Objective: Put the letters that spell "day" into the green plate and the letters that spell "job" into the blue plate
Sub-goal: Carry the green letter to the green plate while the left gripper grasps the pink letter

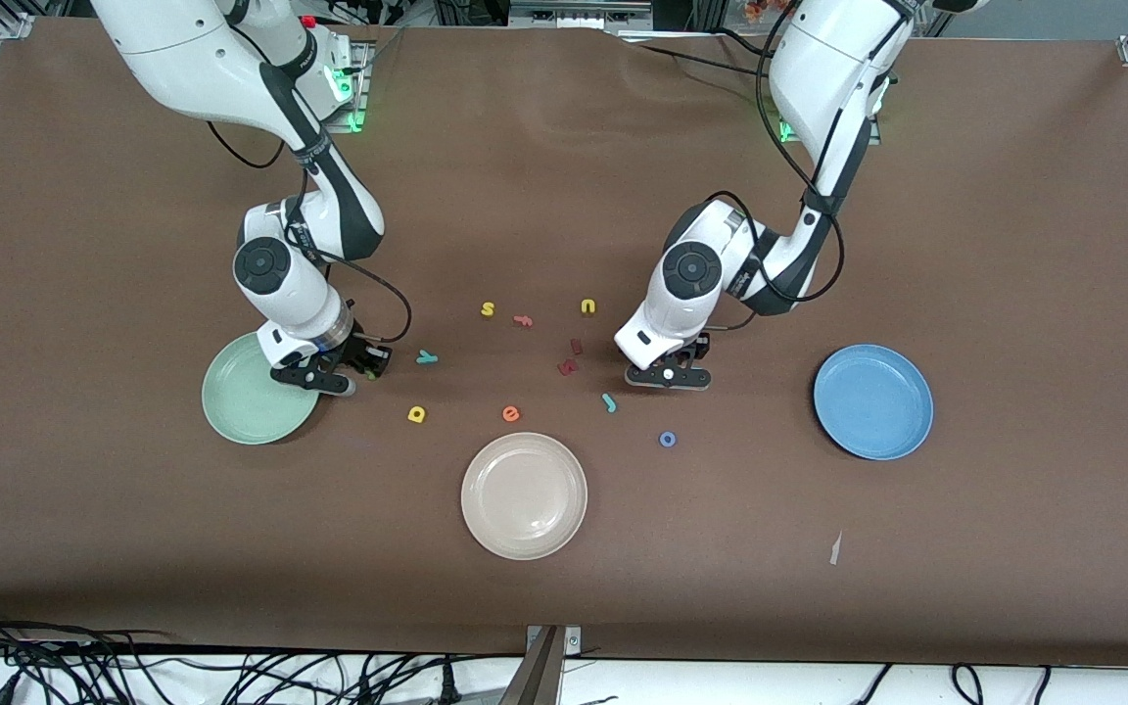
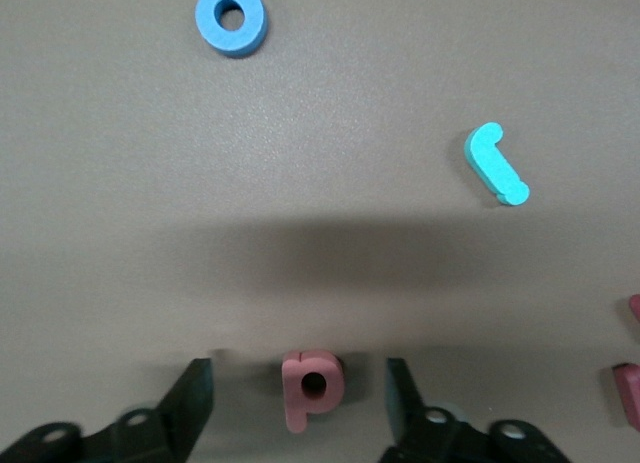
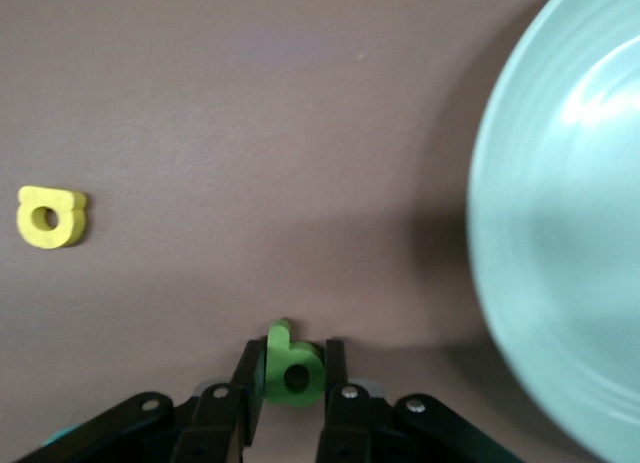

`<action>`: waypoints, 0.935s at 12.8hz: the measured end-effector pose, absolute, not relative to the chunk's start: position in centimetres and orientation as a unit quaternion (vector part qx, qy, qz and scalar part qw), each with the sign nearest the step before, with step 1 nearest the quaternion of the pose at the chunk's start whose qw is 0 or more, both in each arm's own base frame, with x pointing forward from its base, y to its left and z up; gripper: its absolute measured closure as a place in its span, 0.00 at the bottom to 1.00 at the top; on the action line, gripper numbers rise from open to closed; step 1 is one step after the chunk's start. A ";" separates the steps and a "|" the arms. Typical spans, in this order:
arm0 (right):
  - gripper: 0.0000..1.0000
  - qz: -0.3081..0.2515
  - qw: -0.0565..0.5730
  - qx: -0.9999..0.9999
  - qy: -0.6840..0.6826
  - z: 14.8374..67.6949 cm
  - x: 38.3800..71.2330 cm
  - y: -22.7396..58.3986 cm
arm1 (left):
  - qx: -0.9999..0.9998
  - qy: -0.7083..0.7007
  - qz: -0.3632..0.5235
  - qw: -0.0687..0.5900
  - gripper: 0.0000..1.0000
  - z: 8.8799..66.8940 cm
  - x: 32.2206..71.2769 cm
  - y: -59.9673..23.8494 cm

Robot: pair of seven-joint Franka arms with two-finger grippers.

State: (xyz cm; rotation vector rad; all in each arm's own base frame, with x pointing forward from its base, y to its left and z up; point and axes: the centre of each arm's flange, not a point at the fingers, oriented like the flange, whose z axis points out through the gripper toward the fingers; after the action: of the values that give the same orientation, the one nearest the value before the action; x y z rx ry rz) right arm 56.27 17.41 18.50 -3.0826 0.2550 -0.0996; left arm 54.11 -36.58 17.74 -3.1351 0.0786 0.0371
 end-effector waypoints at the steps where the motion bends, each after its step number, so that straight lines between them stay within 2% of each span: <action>1: 0.72 -0.023 0.014 -0.997 0.066 19.6 57.2 16.4 | -1.000 0.023 0.011 0.007 0.27 17.5 54.0 -36.7; 2: 0.72 -0.012 0.005 -0.999 0.051 21.5 58.4 15.1 | -1.000 0.022 0.013 0.009 0.33 17.3 53.9 -36.8; 3: 0.72 -0.002 -0.002 -0.999 0.036 23.8 59.7 13.7 | -1.000 0.021 0.017 0.012 0.33 17.0 53.8 -36.7; 6: 0.72 0.016 -0.012 -1.000 0.009 28.4 61.5 11.1 | -1.000 0.021 0.019 0.013 0.66 17.4 53.8 -37.1; 7: 0.72 0.018 -0.013 -1.000 0.005 28.4 61.6 10.7 | -0.999 0.020 0.020 0.014 0.66 17.3 53.8 -37.1; 8: 0.65 0.021 -0.015 -1.000 0.003 28.0 61.6 10.6 | -0.999 0.020 0.020 0.014 0.72 17.4 53.8 -37.1; 10: 0.44 0.027 -0.017 -0.999 0.002 27.2 61.5 10.6 | -0.999 0.018 0.022 0.016 0.72 17.4 53.9 -36.9; 12: 0.41 0.029 -0.017 -0.999 0.002 26.9 61.5 10.6 | -0.999 0.012 0.034 0.031 0.72 18.0 54.9 -35.6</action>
State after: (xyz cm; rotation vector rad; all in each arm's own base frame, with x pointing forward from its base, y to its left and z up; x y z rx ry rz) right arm 61.47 10.58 26.85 -3.1749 0.0056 0.0917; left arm 54.93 -35.65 18.04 -3.0780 0.0368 0.1059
